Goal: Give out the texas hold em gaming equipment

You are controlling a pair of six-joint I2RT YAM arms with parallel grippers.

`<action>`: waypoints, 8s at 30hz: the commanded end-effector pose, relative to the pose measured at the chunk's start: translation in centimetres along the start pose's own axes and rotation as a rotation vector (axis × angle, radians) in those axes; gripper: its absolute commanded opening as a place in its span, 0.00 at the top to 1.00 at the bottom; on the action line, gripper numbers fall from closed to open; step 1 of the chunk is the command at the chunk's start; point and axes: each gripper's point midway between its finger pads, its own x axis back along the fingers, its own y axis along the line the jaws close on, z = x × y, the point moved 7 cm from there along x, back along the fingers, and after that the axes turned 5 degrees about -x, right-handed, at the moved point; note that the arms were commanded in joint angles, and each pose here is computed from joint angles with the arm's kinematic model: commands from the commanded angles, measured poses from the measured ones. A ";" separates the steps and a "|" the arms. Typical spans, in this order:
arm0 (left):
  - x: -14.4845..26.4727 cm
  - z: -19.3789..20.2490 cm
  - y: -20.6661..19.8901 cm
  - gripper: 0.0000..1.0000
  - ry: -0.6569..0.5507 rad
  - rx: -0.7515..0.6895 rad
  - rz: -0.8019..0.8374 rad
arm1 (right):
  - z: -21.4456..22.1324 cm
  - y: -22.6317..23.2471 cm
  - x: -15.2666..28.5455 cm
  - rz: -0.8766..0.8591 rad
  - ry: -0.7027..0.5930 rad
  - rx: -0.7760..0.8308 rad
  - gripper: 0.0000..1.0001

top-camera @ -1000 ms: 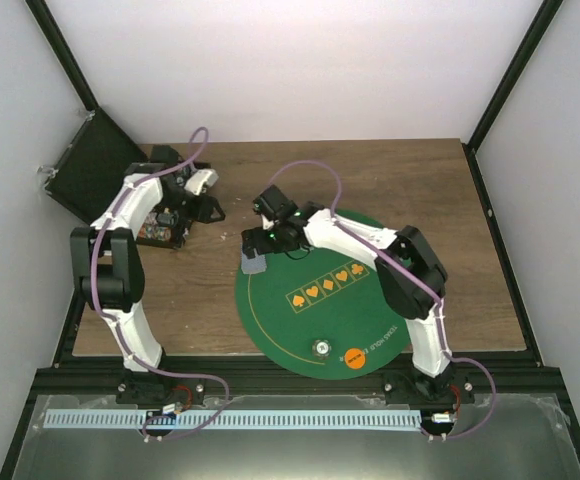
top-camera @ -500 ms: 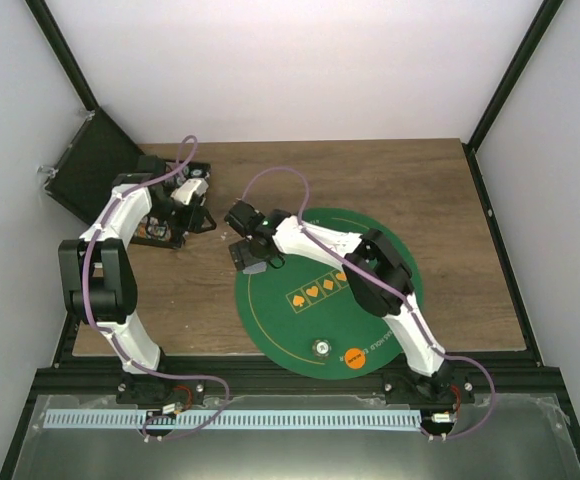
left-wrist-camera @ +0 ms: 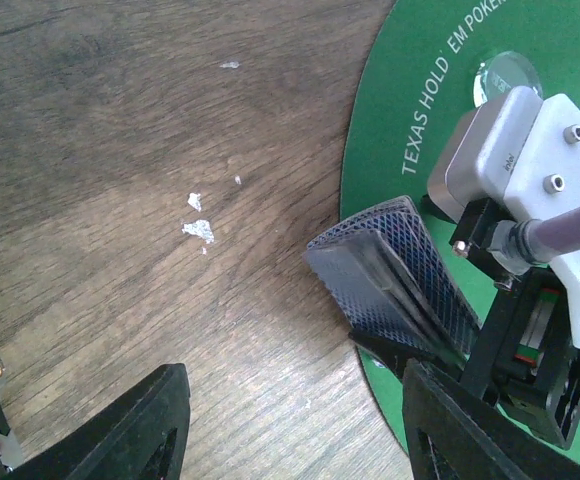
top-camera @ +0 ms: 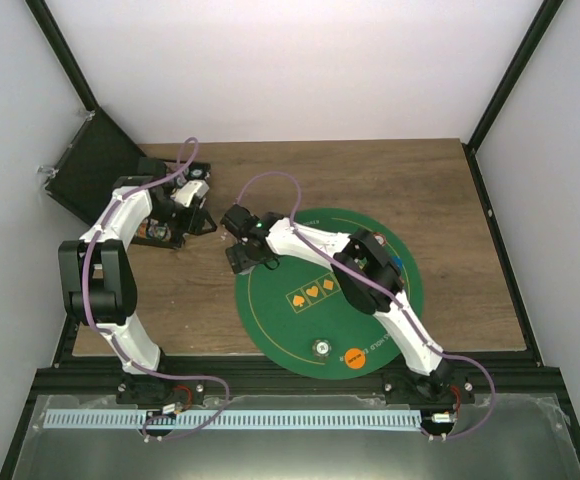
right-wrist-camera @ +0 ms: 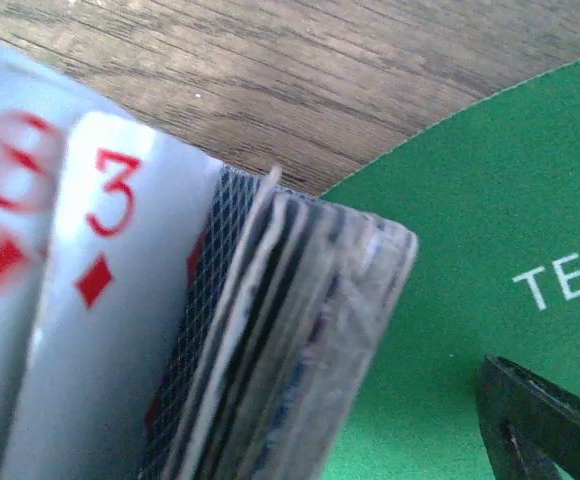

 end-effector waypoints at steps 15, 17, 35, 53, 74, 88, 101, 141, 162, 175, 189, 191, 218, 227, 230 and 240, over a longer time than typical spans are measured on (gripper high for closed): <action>-1.4 1.6 -0.6 0.40 0.019 -0.012 0.088 | -0.1 -1.5 1.9 -0.180 -0.011 -0.029 0.07; -2.2 1.8 -0.9 0.40 0.034 -0.026 0.105 | 0.2 -1.6 2.0 -0.199 -0.006 -0.031 0.07; -5.1 -0.6 -2.1 0.41 0.054 -0.103 0.120 | -0.8 -4.0 6.7 -0.364 -0.073 -0.083 0.07; -5.7 4.7 -0.3 0.63 0.200 -0.031 -0.002 | -3.9 -7.1 6.4 -0.282 -0.154 -0.214 0.47; -11.3 2.2 -2.1 0.66 0.213 -0.181 -0.033 | -0.8 -7.2 -0.1 -0.282 -0.008 -0.226 0.85; -10.6 2.1 -3.4 0.66 0.219 -0.257 -0.071 | -0.4 -8.0 2.0 -0.242 -0.043 -0.245 0.84; -5.2 2.7 0.2 0.57 0.144 -0.083 -0.078 | -0.7 -4.7 6.5 -0.146 -0.164 -0.131 0.01; -2.4 2.6 -0.4 0.47 0.088 -0.092 -0.039 | 2.4 -2.1 -1.0 0.003 -0.023 0.123 0.38; 1.4 3.3 -2.5 0.44 -0.035 -0.220 0.178 | 12.0 2.1 3.1 -0.377 0.057 0.704 0.39; 2.7 3.0 -6.7 0.20 -0.046 -0.507 0.307 | 9.0 1.9 12.7 -0.435 -0.217 0.617 0.00; -3.0 10.2 -15.5 0.01 0.211 -1.324 0.435 | 9.9 -10.3 16.4 -0.416 -0.299 0.052 0.00; -4.3 10.5 -15.6 0.01 0.224 -1.386 0.383 | 9.9 -10.4 16.3 -0.415 -0.294 0.042 0.00; -10.4 10.7 -14.2 0.01 0.279 -1.367 0.290 | 11.0 -10.3 14.5 -0.437 -0.234 0.006 0.00; -11.5 11.8 -13.5 0.04 0.298 -1.378 0.290 | 11.2 -10.4 14.5 -0.440 -0.236 -0.022 0.00; -11.6 11.6 -13.6 0.11 0.272 -1.362 0.286 | 11.1 -10.4 14.4 -0.443 -0.232 -0.052 0.00; -11.4 12.4 -13.5 0.41 0.271 -1.318 0.245 | 11.0 -11.5 14.2 -0.485 -0.211 -0.239 0.00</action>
